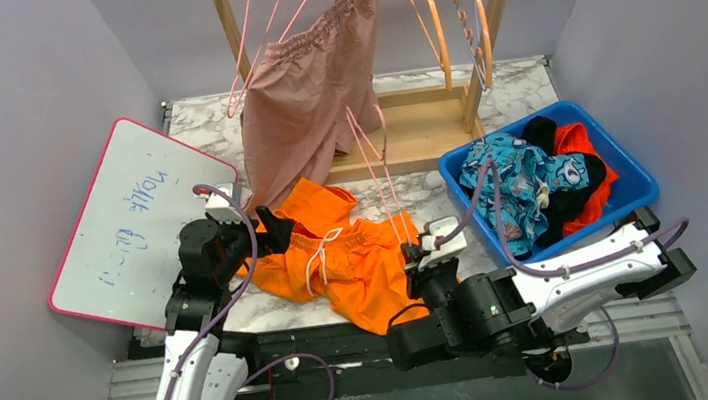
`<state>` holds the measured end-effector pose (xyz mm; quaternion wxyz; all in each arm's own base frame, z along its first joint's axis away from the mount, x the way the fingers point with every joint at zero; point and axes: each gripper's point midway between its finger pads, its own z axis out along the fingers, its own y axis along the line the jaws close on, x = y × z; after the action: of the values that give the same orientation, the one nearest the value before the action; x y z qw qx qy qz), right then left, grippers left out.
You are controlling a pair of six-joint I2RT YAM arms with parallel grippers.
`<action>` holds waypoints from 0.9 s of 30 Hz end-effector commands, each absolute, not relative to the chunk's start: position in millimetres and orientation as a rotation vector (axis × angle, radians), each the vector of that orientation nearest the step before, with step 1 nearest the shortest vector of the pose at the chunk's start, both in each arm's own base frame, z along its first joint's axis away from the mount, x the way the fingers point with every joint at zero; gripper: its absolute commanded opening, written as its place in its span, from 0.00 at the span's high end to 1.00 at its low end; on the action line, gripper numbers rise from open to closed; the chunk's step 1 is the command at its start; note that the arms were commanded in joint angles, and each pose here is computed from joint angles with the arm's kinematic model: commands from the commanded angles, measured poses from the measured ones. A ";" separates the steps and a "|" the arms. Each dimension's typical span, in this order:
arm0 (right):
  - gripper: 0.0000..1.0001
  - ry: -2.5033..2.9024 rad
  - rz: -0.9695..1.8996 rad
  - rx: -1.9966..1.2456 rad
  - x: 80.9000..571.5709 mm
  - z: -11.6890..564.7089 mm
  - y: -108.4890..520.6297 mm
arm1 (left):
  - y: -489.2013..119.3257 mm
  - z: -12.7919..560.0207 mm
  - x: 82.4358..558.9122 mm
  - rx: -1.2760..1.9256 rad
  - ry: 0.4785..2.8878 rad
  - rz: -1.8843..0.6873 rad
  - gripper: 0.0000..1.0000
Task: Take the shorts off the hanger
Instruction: Place the hanger on the clothes rod.
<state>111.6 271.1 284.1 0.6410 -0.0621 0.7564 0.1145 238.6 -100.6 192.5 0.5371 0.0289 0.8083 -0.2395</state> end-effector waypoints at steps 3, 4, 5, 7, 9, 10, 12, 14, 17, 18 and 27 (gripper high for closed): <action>0.98 1.625 0.077 -0.348 120.3 301.9 275.6 | -99.9 198.7 240.6 0.071 1.903 -0.566 0.11; 0.98 1.619 0.105 -0.279 123.5 299.3 269.3 | -99.8 198.5 240.8 0.070 1.903 -0.565 0.11; 0.98 1.651 0.162 -0.223 124.2 293.6 267.0 | -99.2 199.2 240.8 0.068 1.901 -0.562 0.11; 0.98 1.701 0.266 -0.140 123.5 291.1 272.2 | -98.6 200.1 240.6 0.067 1.896 -0.559 0.11; 0.98 1.719 0.297 -0.207 118.3 290.9 286.2 | -98.2 200.8 240.3 0.065 1.892 -0.559 0.11; 0.98 1.729 0.333 -0.265 113.5 290.1 297.3 | -98.6 200.8 240.2 0.066 1.892 -0.560 0.11; 0.98 1.701 0.468 -0.506 97.7 285.5 329.2 | -98.7 200.2 240.7 0.067 1.896 -0.561 0.11; 0.98 1.621 0.699 -0.762 68.2 280.0 359.7 | -99.6 199.3 240.7 0.070 1.900 -0.564 0.11; 0.98 1.638 0.775 -0.804 56.5 278.3 363.8 | -99.3 200.1 240.4 0.070 1.896 -0.563 0.11; 0.98 1.664 0.733 -0.775 62.4 278.1 359.6 | -98.9 200.8 240.2 0.069 1.893 -0.561 0.11; 0.98 1.974 0.406 -0.561 140.2 252.6 317.6 | -98.7 201.2 240.0 0.068 1.890 -0.560 0.11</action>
<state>111.2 345.0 264.1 0.5295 -0.2711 0.7724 0.2224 239.0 -100.7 194.6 0.5409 0.0293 0.8056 -0.2400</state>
